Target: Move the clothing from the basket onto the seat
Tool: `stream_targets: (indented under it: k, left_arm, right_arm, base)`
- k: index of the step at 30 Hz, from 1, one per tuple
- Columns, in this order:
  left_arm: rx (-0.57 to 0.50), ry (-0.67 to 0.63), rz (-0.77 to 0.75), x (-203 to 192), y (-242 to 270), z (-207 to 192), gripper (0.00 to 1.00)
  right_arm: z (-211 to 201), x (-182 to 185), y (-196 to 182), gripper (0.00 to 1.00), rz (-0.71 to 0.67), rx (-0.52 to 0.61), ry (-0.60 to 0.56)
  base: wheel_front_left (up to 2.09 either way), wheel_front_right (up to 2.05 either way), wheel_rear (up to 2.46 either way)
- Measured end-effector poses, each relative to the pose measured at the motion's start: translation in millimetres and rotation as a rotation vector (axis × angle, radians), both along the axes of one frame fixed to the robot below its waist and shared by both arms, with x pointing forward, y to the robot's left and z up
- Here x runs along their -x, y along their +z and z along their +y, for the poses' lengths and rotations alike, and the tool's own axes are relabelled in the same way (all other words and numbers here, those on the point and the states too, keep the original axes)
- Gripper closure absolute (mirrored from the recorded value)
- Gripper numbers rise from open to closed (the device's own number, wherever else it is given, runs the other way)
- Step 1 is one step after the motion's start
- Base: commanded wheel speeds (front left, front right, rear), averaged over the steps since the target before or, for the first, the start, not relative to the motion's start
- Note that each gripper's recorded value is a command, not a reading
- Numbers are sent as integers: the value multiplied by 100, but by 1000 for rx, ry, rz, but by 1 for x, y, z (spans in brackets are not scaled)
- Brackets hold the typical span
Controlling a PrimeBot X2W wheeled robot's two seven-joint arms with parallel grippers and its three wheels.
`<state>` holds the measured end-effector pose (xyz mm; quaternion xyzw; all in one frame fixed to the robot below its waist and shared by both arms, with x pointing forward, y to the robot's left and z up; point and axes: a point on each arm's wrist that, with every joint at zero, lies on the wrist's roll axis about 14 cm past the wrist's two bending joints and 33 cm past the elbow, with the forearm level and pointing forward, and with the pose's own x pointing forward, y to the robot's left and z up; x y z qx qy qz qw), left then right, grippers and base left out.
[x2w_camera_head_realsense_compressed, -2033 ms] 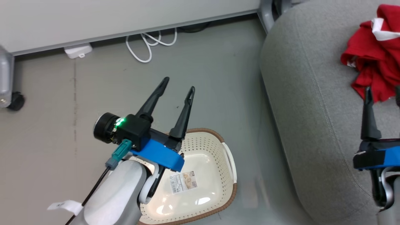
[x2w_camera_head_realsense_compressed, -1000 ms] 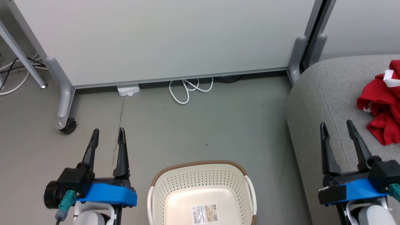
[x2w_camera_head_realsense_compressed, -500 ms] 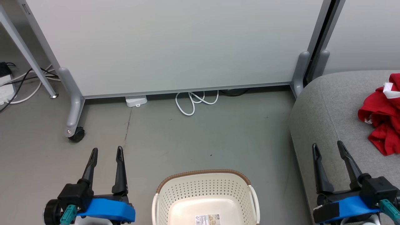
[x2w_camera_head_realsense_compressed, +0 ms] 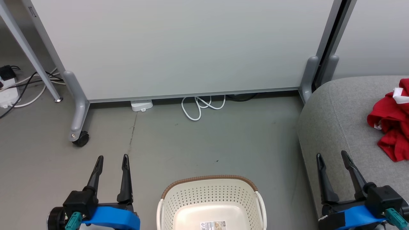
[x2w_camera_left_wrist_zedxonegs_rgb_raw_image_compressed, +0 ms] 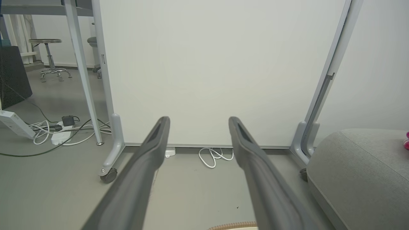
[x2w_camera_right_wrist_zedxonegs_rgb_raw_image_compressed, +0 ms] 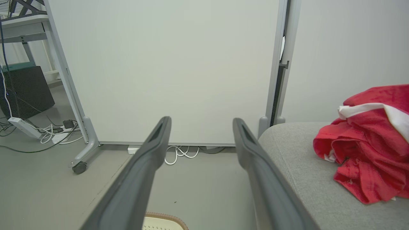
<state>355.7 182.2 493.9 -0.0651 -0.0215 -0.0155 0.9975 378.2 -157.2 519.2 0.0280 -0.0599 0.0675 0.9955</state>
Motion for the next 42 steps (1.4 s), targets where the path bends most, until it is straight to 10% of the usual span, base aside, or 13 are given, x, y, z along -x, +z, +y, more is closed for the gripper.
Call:
stream_targets:
  k: [8,9,42]
  left_arm:
    - [-4,-6,14,0,-4,-2,0]
    - [-4,-5,21,1,-6,-2,100]
    - [490,109,165,7,-37,18,100]
  right_arm:
    - [0,0,-1,0,4,-4,-1]
    - [0,0,-3,100,10,-4,-1]
    - [-23,3,-35,100,197,-515,-91]
  base:
    - [0,0,0]
    - [0,0,0]
    - [0,0,0]
